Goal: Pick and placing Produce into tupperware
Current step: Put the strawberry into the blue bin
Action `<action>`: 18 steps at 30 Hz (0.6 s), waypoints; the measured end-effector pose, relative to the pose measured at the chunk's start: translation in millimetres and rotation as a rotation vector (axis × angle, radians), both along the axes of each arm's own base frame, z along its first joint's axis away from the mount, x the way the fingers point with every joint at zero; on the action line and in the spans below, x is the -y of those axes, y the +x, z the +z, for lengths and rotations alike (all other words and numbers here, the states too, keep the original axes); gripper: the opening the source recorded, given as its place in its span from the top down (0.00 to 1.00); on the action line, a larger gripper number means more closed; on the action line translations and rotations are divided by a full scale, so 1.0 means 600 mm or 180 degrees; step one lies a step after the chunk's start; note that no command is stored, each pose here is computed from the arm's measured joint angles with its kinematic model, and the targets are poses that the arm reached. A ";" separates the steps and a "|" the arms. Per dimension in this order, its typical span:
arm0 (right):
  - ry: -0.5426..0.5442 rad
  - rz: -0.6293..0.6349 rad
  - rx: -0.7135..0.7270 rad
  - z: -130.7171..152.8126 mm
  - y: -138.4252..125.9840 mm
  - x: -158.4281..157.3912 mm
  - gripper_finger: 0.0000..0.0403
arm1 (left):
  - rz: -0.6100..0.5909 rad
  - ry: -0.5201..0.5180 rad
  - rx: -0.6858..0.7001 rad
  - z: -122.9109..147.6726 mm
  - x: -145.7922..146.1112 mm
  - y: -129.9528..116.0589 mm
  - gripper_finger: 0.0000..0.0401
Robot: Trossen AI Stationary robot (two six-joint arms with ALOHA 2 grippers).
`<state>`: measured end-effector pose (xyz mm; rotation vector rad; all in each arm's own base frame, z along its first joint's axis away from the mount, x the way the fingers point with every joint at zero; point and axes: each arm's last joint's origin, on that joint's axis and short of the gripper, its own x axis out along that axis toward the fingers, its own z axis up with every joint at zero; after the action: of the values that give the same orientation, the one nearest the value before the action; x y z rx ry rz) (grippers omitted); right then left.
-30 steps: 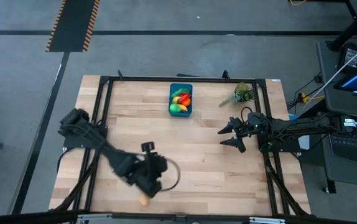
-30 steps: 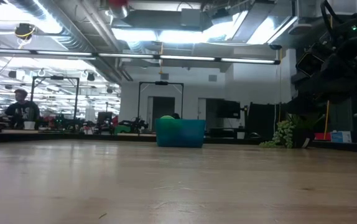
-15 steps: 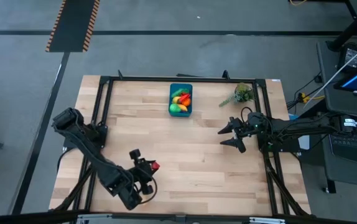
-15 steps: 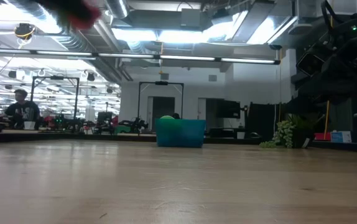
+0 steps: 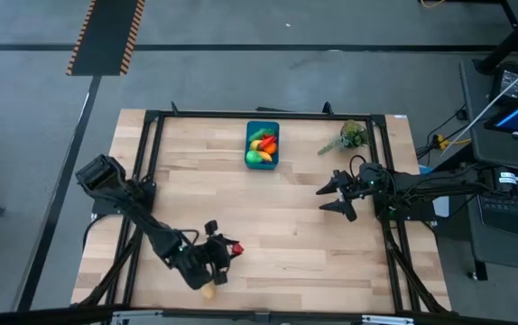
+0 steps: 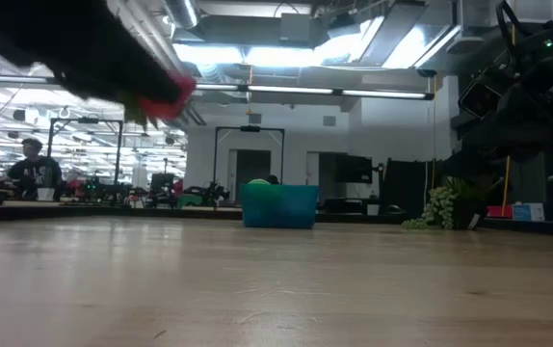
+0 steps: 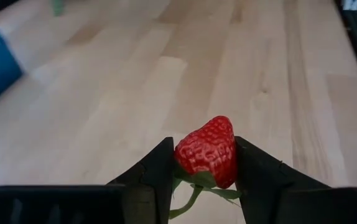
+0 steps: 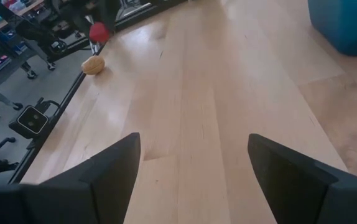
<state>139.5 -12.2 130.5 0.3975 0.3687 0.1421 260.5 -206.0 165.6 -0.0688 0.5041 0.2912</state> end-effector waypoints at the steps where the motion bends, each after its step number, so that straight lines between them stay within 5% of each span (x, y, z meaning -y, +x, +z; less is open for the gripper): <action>1: 0.0000 0.0000 0.0001 0.000 0.000 0.000 0.26 | -0.0049 -0.0007 0.0035 -0.006 -0.005 0.001 0.68; 8: 0.0000 0.0000 -0.0001 0.000 0.000 0.000 0.26 | -0.0442 -0.0373 0.0459 -0.044 -0.051 0.001 0.68; 18: 0.0000 0.0001 -0.0011 -0.001 0.000 0.000 0.26 | -0.0890 -0.0481 0.1145 -0.052 -0.137 -0.015 0.68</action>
<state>139.3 -12.2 130.1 0.3976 0.3721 0.1417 251.5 -123.9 134.4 -0.1919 0.1730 -0.0357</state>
